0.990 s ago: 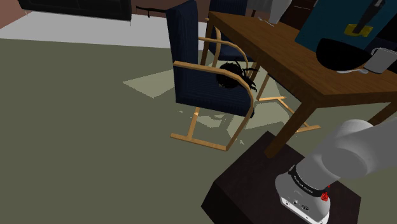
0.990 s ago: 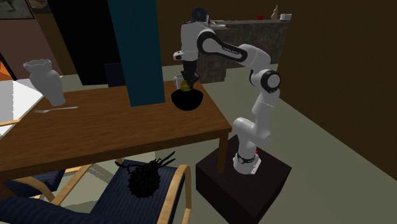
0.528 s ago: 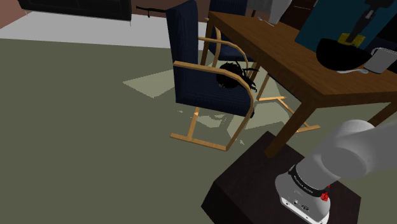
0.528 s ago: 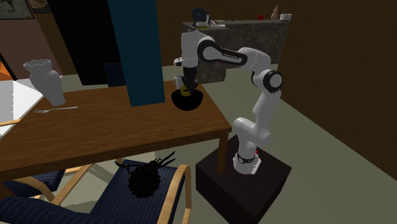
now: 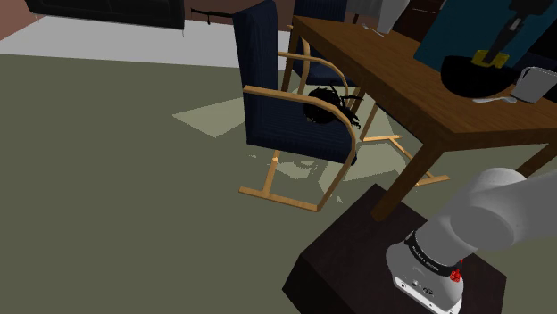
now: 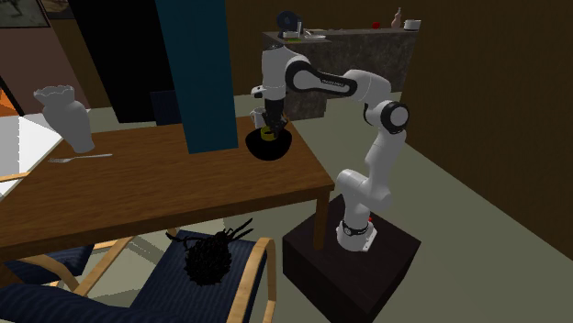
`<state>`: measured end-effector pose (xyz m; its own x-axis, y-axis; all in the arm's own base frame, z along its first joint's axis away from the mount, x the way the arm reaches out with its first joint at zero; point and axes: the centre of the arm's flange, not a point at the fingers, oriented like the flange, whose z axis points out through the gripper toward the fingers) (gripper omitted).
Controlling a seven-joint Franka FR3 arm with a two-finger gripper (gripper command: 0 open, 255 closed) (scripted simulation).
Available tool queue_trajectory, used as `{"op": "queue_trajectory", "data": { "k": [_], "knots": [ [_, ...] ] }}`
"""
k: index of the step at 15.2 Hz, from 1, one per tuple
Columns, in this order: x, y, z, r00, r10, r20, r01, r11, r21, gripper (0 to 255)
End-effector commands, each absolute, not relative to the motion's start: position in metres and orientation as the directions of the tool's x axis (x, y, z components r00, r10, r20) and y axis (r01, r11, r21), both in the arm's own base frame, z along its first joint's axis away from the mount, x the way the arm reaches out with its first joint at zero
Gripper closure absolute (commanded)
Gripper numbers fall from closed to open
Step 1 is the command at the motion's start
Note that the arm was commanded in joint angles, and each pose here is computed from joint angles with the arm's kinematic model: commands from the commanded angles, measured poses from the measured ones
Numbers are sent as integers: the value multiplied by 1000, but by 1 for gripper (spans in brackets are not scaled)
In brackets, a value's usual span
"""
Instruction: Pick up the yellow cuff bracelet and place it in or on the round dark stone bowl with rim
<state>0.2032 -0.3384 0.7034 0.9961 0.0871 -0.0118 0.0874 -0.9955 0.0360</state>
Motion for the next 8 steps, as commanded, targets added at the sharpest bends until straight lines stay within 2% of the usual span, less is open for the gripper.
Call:
{"op": "queue_trajectory", "data": {
  "k": [1, 2, 8],
  "knots": [
    [203, -338, 703, 996, 87, -12, 87, -996, 36, 255],
    [203, -338, 703, 996, 87, -12, 87, -996, 36, 0],
    [203, -338, 717, 996, 87, -12, 87, -996, 36, 0]
  ]
}}
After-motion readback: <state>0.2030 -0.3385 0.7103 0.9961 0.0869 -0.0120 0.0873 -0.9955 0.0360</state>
